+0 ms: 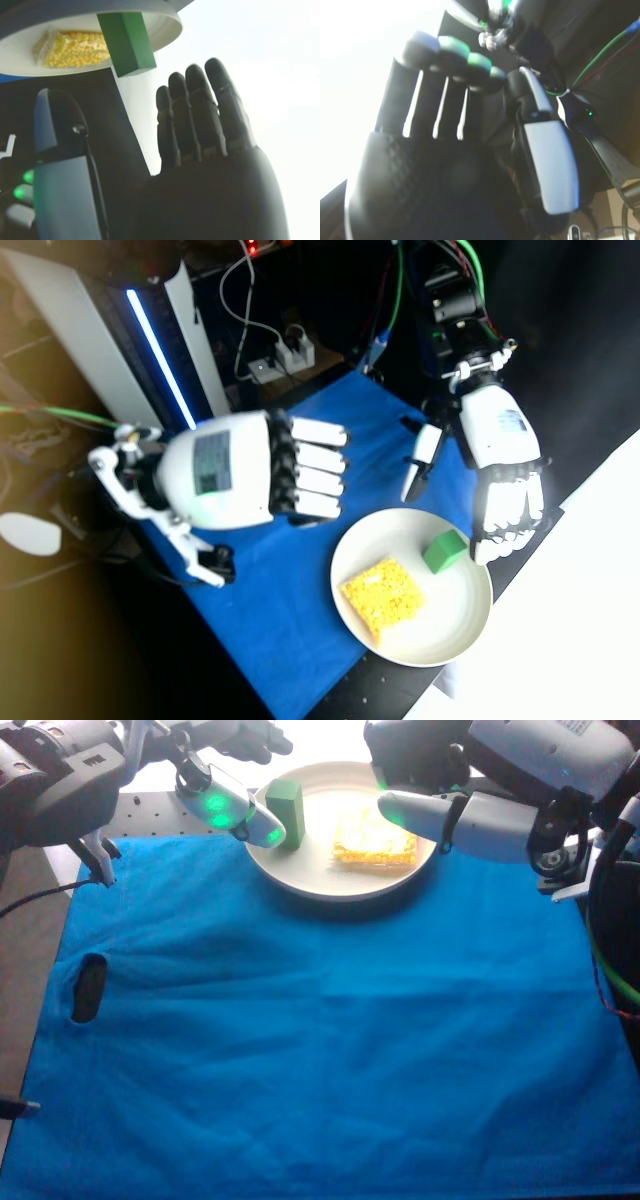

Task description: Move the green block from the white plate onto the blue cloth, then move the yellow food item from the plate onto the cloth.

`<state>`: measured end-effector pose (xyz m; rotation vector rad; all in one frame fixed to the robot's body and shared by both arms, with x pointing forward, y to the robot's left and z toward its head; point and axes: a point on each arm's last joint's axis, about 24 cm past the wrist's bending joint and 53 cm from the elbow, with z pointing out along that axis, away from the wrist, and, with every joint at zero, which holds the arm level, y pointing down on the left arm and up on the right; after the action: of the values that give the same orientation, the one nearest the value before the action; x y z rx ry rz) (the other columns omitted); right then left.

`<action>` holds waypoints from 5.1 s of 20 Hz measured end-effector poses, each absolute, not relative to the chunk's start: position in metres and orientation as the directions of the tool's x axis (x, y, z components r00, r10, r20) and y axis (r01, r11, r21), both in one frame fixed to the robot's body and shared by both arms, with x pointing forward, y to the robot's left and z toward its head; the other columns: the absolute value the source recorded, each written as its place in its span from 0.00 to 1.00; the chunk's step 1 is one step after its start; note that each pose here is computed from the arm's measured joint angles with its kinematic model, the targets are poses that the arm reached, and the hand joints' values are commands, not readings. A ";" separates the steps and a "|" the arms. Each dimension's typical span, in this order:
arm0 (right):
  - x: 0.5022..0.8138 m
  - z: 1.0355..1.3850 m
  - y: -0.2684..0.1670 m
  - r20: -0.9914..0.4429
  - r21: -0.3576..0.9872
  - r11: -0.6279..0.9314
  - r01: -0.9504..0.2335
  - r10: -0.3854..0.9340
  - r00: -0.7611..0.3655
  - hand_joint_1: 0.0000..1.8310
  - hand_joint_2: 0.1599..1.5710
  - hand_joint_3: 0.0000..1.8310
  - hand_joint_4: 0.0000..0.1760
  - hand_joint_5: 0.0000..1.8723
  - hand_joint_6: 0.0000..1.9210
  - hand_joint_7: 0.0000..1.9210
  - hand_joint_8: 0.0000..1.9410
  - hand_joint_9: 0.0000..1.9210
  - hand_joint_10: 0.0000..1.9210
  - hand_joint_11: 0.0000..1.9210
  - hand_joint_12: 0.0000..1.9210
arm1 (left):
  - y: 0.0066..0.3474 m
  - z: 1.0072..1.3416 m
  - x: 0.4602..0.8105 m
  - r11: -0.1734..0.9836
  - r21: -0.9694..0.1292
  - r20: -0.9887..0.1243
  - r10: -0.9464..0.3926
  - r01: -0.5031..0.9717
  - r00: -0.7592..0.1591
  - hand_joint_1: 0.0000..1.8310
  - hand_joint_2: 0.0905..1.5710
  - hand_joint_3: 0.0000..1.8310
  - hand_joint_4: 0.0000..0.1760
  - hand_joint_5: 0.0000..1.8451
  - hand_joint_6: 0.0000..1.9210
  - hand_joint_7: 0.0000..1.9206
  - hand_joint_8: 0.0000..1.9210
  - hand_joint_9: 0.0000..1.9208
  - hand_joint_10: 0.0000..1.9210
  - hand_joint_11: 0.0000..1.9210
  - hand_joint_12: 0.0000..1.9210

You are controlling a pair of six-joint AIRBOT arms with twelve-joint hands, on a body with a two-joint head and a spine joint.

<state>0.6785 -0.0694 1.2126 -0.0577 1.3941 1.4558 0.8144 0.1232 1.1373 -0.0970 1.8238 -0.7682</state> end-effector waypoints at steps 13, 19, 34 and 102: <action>0.686 1.220 -0.090 -0.662 0.680 0.286 -0.676 0.636 -0.397 0.27 0.56 0.00 0.86 0.02 0.00 0.05 0.00 0.05 0.01 0.00 0.45 | 0.115 1.133 0.814 0.782 -0.546 -0.816 -0.416 0.300 -0.401 0.52 0.50 0.00 0.22 0.27 0.00 0.29 0.01 0.25 0.01 0.12 0.25; 0.687 1.220 -0.091 -0.662 0.681 0.288 -0.673 0.636 -0.397 0.26 0.57 0.00 0.90 0.00 0.00 0.03 0.00 0.02 0.00 0.00 0.44 | 0.114 1.127 0.821 0.792 -0.540 -0.817 -0.413 0.285 -0.401 0.56 0.52 0.00 0.03 0.30 0.00 0.32 0.00 0.32 0.02 0.17 0.28; 0.684 1.219 -0.088 -0.670 0.675 0.288 -0.680 0.626 -0.400 0.21 0.58 0.01 0.73 0.00 0.00 0.03 0.00 0.05 0.00 0.00 0.43 | 0.116 1.114 0.837 0.840 -0.480 -0.842 -0.362 0.251 -0.400 0.55 0.53 0.00 0.17 0.35 0.00 0.38 0.00 0.36 0.00 0.19 0.40; 0.697 1.204 -0.101 -0.619 0.732 0.305 -0.609 0.671 -0.409 0.12 0.62 0.00 0.84 0.04 0.00 0.12 0.00 0.11 0.00 0.00 0.28 | 0.105 1.134 0.693 0.661 -0.479 -0.858 -0.214 0.578 -0.466 0.76 0.67 0.00 0.00 0.55 0.41 0.53 0.50 0.52 0.55 0.45 0.47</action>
<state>0.6970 -0.1012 1.2044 0.0610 1.4192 1.3984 0.6929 0.1045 1.1341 0.2888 1.8366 -0.9519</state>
